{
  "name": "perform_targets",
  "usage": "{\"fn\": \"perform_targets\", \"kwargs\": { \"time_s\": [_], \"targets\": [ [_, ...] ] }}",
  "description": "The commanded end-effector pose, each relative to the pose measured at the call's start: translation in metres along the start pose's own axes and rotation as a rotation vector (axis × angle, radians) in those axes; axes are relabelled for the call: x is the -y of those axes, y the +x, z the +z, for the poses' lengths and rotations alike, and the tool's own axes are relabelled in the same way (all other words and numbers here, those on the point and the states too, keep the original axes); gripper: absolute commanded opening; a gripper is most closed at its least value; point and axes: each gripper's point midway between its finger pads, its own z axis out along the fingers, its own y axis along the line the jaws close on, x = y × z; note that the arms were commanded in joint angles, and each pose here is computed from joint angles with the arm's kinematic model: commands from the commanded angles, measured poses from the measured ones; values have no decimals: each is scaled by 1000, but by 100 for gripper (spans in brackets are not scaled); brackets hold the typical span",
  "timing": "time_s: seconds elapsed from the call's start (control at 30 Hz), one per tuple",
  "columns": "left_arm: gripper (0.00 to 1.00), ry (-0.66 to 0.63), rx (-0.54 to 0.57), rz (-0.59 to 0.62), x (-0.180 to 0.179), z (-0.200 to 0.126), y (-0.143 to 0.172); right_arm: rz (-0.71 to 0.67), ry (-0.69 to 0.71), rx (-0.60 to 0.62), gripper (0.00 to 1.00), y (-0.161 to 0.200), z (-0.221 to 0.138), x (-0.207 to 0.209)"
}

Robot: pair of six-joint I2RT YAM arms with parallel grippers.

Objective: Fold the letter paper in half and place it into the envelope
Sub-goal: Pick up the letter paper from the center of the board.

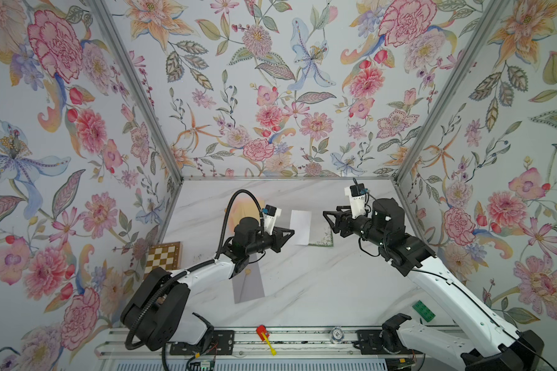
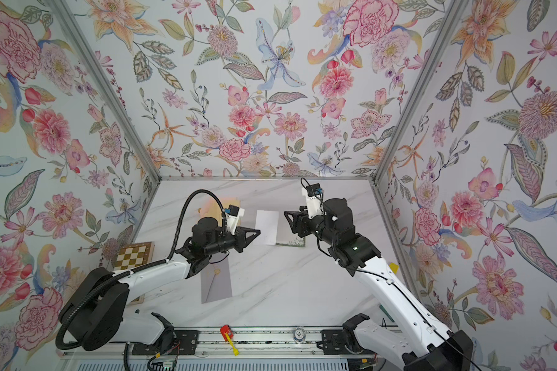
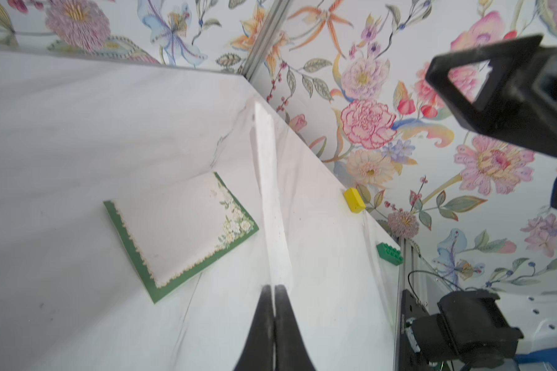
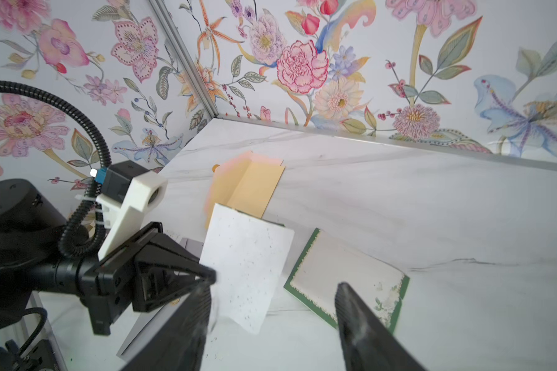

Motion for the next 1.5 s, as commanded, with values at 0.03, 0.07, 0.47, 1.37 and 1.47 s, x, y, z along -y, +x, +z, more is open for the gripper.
{"fn": "perform_targets", "kwargs": {
  "time_s": [0.03, 0.07, 0.47, 1.37, 1.47],
  "targets": [
    [0, -33, 35, 58, 7, -16, -35, 43, -166, -154, 67, 32, -2, -11],
    [0, -17, 61, 55, 10, -20, -44, 56, -218, -159, 67, 31, -1, -15],
    [0, 212, 239, 34, 51, -43, -85, 103, -512, -42, 70, 1, 18, -41],
    [0, 309, 265, 62, 65, -47, -82, 87, -754, -51, 65, -22, 58, -81],
    [0, 327, 275, 64, 67, -49, -83, 86, -756, -51, 63, -22, 59, -82]
  ]
}}
